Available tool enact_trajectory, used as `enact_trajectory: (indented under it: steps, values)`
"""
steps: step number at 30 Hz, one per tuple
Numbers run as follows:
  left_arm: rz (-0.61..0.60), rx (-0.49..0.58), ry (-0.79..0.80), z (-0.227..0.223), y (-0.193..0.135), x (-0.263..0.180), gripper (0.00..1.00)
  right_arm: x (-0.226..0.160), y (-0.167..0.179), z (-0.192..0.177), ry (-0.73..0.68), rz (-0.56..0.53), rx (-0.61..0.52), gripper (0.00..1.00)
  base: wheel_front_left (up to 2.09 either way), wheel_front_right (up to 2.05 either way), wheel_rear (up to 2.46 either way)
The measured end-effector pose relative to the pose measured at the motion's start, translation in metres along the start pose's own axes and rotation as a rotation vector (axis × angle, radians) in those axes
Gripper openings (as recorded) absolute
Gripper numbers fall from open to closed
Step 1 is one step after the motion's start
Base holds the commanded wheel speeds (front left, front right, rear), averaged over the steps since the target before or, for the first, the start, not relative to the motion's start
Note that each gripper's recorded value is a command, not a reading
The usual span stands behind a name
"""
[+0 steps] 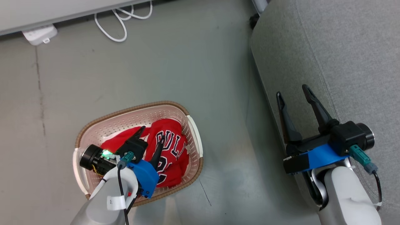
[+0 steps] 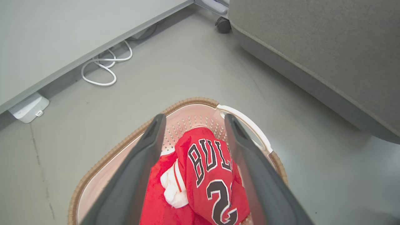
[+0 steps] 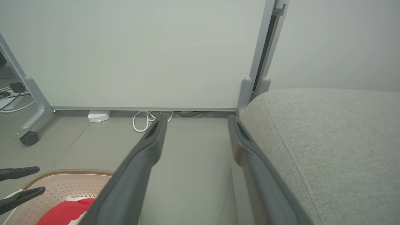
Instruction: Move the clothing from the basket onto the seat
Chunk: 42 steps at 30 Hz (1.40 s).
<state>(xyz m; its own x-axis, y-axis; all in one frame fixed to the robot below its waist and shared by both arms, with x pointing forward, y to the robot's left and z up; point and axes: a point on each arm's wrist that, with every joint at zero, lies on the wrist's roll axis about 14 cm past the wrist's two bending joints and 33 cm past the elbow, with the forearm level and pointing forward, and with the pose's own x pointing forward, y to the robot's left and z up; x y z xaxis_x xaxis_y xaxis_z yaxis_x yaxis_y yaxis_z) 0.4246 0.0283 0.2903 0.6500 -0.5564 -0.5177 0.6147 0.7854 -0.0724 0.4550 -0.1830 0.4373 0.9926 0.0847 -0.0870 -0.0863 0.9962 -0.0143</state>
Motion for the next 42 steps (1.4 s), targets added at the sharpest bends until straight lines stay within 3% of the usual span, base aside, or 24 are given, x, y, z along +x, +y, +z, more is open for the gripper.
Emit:
enact_trajectory:
  steps: [8, 17, 32, 33, 34, 35, 42]
  values:
    - [-0.108, -0.014, 0.176, -0.061, -0.017, 0.029, 1.00, 0.017, -0.013, -0.032, 0.062, -0.024, -0.012, 1.00, 0.00, 0.00, 0.00]
    - [-0.207, 0.005, 0.385, -0.132, -0.033, 0.033, 1.00, 0.030, -0.020, -0.067, 0.128, -0.033, -0.026, 1.00, 0.00, 0.00, 0.00]
    - [-0.253, 0.015, 0.525, -0.183, -0.025, 0.049, 1.00, 0.045, -0.021, -0.113, 0.201, -0.020, -0.044, 1.00, 0.00, 0.00, 0.00]
    - [-0.255, 0.014, 0.527, -0.184, -0.025, 0.051, 0.93, 0.045, -0.021, -0.115, 0.204, -0.019, -0.045, 1.00, 0.00, 0.00, 0.00]
    - [-0.257, 0.016, 0.526, -0.184, -0.025, 0.052, 0.28, 0.045, -0.021, -0.117, 0.209, -0.019, -0.045, 1.00, 0.00, 0.00, 0.00]
    - [-0.261, 0.019, 0.526, -0.185, -0.025, 0.054, 0.00, 0.045, -0.021, -0.119, 0.212, -0.019, -0.045, 1.00, 0.00, 0.00, 0.00]
    - [-0.279, 0.026, 0.520, -0.180, -0.032, 0.054, 0.00, 0.045, -0.021, -0.118, 0.213, -0.022, -0.044, 1.00, 0.00, 0.00, 0.00]
